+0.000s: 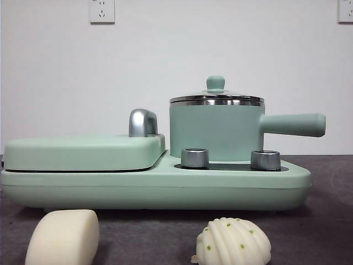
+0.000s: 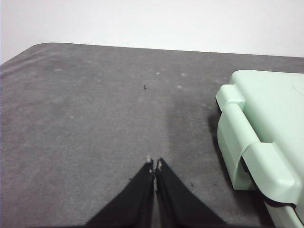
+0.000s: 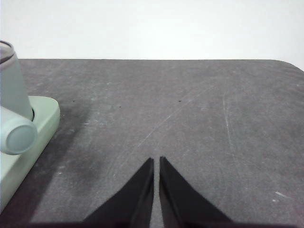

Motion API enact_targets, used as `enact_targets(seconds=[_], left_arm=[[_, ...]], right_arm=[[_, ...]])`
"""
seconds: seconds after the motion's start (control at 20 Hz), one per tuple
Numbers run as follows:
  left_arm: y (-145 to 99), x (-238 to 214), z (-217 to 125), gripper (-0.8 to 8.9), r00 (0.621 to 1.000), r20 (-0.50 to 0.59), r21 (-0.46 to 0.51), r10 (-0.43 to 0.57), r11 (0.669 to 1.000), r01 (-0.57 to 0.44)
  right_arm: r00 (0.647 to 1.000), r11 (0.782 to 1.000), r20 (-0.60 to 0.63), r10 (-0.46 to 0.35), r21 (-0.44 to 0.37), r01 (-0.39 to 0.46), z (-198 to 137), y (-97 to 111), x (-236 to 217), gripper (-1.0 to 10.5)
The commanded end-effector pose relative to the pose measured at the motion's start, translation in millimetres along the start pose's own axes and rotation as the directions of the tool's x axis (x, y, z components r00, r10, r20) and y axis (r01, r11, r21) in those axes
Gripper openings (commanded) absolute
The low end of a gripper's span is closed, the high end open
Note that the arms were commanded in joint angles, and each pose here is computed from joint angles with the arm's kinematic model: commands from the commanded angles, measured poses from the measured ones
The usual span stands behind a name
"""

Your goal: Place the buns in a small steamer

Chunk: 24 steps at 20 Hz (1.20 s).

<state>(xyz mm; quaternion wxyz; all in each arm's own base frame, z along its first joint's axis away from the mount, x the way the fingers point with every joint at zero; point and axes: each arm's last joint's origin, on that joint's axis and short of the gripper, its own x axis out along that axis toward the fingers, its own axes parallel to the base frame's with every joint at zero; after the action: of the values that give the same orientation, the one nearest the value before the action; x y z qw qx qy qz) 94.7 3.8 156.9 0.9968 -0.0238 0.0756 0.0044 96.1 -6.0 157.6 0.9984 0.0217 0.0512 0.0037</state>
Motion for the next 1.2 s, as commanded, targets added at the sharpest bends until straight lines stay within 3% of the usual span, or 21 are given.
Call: enact_targets(seconds=[0.05, 0.2, 0.3, 0.55, 0.75, 1.0, 1.2], left_arm=[[0, 2, -6, 0.07, 1.000, -0.021, 0.004, -0.003, 1.000, 0.003], [0, 2, -6, 0.07, 1.000, -0.015, -0.092, -0.003, 0.996, 0.001], [0, 2, -5, 0.07, 1.000, -0.012, -0.196, -0.003, 0.981, 0.001], [0, 2, -3, 0.07, 1.000, 0.016, -0.347, -0.004, 0.938, 0.010], [0, 2, 3, 0.07, 0.997, 0.074, -0.374, -0.007, 0.927, 0.034], [-3, 0, 12, 0.07, 0.983, 0.162, -0.370, -0.092, 0.917, 0.147], [-4, -3, 23, 0.07, 0.951, 0.280, -0.438, -0.131, 0.864, 0.248]], right_arm=[[1.000, 1.000, 0.008, 0.000, 0.010, 0.000, 0, 0, 0, 0.2], [1.000, 1.000, 0.014, 0.001, 0.010, -0.001, 0, 0, 0, 0.2], [1.000, 1.000, 0.012, 0.004, 0.011, -0.004, 0, 0, 0, 0.2], [1.000, 0.999, 0.014, 0.006, 0.050, -0.007, 0, 0, 0, 0.2], [1.000, 0.991, 0.030, 0.009, 0.135, -0.013, 2, 0, 0, 0.2], [0.984, 0.967, 0.157, 0.086, 0.223, -0.120, 15, 3, -1, 0.2], [0.954, 0.945, 0.268, 0.136, 0.253, -0.206, 29, 5, -5, 0.1]])
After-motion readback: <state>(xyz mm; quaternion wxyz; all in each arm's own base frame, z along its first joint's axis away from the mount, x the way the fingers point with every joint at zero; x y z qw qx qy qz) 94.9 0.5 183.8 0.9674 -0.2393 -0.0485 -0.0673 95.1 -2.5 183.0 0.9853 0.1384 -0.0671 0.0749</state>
